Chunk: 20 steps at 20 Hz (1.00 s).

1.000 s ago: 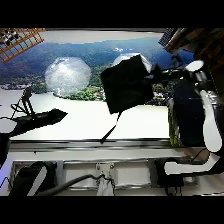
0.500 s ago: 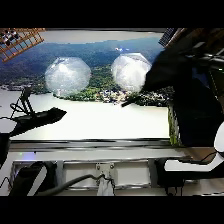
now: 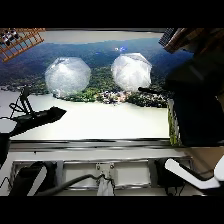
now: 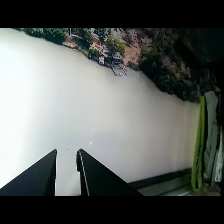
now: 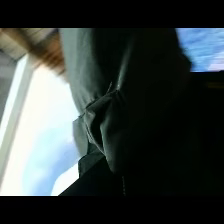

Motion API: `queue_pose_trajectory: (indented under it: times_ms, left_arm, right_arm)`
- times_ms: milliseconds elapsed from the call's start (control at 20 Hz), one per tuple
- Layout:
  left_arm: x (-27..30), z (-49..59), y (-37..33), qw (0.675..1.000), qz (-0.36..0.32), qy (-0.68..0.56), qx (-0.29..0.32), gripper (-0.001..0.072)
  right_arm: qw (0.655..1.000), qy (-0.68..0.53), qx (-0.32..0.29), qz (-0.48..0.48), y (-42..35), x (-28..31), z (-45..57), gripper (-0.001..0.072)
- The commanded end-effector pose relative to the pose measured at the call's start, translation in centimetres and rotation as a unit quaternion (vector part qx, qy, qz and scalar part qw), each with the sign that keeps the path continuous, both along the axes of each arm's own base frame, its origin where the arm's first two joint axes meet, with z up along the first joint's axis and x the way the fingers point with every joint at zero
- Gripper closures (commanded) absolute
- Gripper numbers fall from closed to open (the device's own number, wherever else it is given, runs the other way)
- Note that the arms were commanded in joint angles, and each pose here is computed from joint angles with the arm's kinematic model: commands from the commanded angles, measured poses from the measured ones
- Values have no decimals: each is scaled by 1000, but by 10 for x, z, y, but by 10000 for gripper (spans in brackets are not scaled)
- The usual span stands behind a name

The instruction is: Fold the clothes and pants, and hang the long-sleeved shirts on hangers.

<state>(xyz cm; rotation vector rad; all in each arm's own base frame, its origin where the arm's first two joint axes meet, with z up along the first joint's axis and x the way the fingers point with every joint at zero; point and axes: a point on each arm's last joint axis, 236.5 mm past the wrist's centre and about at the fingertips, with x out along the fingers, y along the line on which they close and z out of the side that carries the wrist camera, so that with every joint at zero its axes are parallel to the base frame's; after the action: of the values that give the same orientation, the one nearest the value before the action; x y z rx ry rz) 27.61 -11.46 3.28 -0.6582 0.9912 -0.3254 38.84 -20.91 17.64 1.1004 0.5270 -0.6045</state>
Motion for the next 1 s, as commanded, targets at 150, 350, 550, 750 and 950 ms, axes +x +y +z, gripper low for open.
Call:
queue_pose_trajectory:
  times_ms: [150,350,550,750,950]
  left_arm:
    - [-4,2,-13,1000,-17,-1,-9,560]
    - [-10,2,-22,999,-35,2,-9,560]
    - [-13,2,-27,999,-47,4,-9,560]
    - [-13,1,-27,999,-47,4,-8,560]
    - [-13,1,-27,999,-46,4,-8,560]
  right_arm:
    - [981,89,14,-171,-12,-146,-67,691]
    - [966,132,41,-217,4,-205,-111,691]
    - [954,155,54,-253,14,-241,-129,690]
    - [951,155,71,-256,23,-244,-133,689]
    - [955,132,101,-247,33,-231,-131,684]
